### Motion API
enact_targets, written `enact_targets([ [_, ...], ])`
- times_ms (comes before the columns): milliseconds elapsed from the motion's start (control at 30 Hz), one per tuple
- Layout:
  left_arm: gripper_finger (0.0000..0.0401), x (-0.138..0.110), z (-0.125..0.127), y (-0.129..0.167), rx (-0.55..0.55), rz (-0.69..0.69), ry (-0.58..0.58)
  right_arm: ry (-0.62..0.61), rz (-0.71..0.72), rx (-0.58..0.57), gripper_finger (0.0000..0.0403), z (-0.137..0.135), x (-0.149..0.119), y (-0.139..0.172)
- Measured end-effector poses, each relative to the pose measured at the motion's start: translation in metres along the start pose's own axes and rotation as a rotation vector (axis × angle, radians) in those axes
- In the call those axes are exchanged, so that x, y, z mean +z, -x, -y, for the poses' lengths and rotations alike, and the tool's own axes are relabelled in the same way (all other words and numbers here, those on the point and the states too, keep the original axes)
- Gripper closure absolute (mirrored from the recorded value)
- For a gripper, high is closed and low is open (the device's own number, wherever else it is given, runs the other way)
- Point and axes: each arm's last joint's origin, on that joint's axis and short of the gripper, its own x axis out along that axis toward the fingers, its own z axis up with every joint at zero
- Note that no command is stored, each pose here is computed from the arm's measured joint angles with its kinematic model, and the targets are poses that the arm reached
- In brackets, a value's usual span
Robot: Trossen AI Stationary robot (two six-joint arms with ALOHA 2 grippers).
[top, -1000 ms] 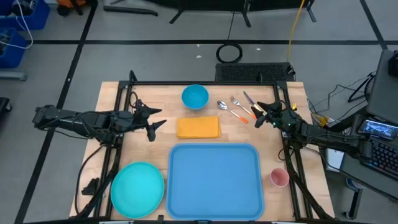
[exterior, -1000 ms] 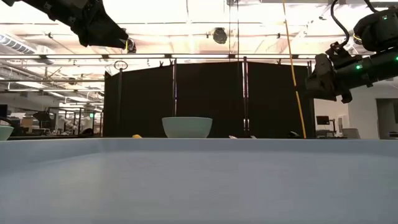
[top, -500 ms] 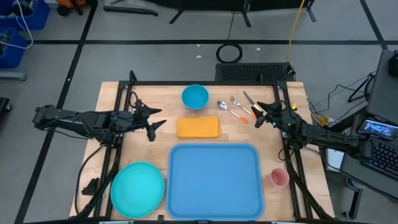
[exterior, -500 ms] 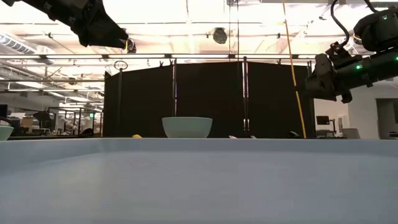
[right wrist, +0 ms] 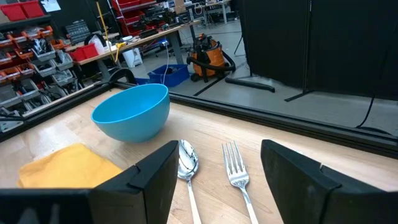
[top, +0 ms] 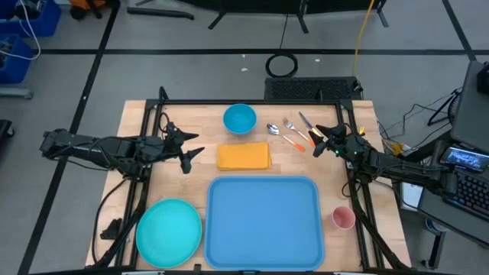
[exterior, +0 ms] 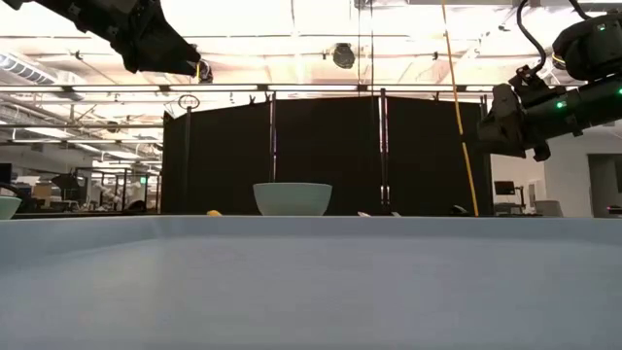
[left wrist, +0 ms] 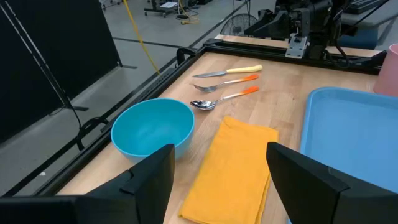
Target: Set up tray
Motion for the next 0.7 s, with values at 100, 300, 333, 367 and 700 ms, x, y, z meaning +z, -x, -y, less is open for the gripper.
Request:
enact_targets([
  [100,0.0146,0.0001,0.0000,0.0001,0.000,0.000,0.000,0.000,0.000,0.000,0.0181,0.0000,0.0001,0.0000],
  [300,0.0146,0.0000,-0.0001,0.0000,0.000,0.000,0.000,0.000,0.000,0.000,0.0181,0.0000,0.0001,0.0000],
  [333,0.0146,-0.0001,0.0000,0.0000,0.000,0.000,0.000,0.000,0.000,-0.001,0.0181,0.0000,0.0000,0.0000],
  [367,0.0146,0.0000,0.0000,0.0000,0.000,0.000,0.000,0.000,0.000,0.000,0.0181,0.0000,0.0001,0.0000],
  [700,0.0146,0.0010,0.0001,0.0001,-0.001,0.009,-0.037,0.000,0.001,0.000,0.0181,0.0000,0.0002,0.0000],
])
